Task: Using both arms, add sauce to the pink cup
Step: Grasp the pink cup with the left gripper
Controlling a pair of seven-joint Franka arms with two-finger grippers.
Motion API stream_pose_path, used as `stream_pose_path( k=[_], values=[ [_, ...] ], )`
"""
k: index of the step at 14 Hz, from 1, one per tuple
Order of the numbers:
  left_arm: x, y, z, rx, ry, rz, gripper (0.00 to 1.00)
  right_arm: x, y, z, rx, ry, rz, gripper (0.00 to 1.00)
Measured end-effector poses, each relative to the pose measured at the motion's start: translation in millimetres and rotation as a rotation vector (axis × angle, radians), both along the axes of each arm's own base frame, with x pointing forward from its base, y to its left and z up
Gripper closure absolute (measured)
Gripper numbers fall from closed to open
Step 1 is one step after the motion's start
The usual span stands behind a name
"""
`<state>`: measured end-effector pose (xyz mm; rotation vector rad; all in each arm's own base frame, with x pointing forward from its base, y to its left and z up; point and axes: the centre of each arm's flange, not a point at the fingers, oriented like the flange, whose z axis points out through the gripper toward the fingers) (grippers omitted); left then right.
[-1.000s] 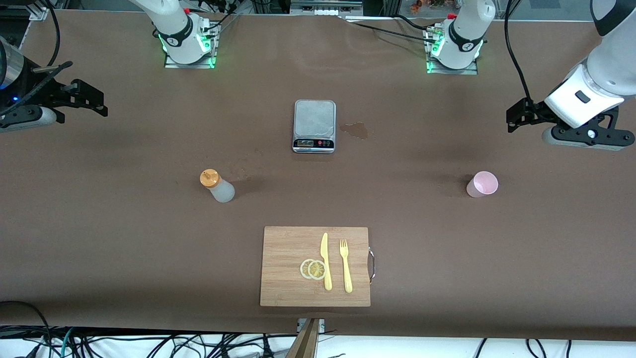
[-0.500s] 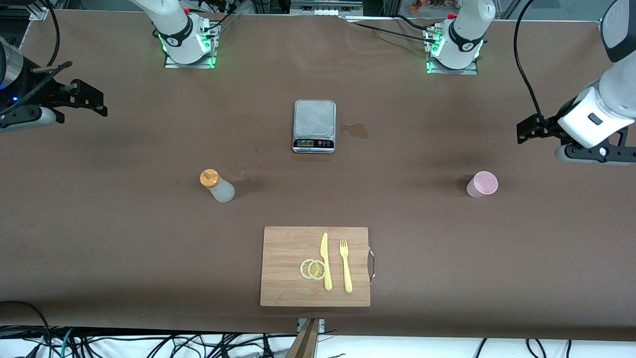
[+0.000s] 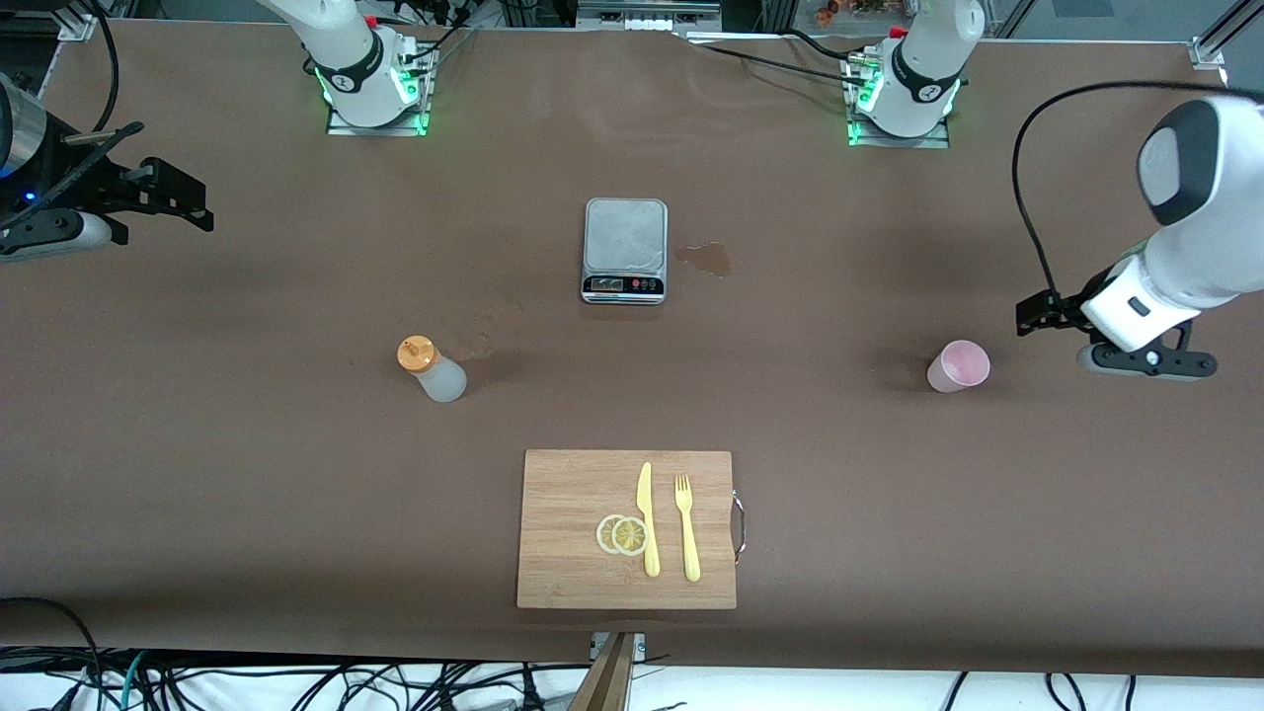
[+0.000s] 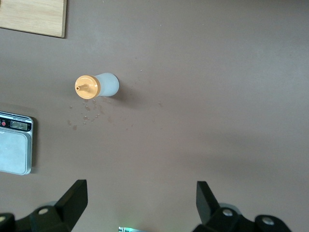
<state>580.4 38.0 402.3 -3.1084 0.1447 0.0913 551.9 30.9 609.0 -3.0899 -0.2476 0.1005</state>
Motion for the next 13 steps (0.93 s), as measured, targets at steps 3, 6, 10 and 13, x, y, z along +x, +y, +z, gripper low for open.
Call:
stream_pose_path(
  k=[3, 6, 10, 13],
  values=[
    [-12.6, 14.8, -69.2, -0.011, -0.019, 0.002, 0.00, -0.1, 0.1, -0.1, 0.000, 0.001, 0.000, 0.00],
    [-19.3, 12.7, -111.2, -0.022, -0.003, -0.010, 0.00, -0.1, 0.1, -0.3, 0.000, 0.002, 0.000, 0.00],
    [-15.8, 8.5, -127.2, -0.031, -0.025, -0.062, 0.00, -0.1, 0.1, -0.3, 0.000, 0.002, 0.000, 0.00],
    [-15.0, 10.0, -138.8, -0.035, -0.023, -0.066, 0.01, -0.1, 0.1, -0.3, 0.000, 0.002, 0.000, 0.00]
  ],
)
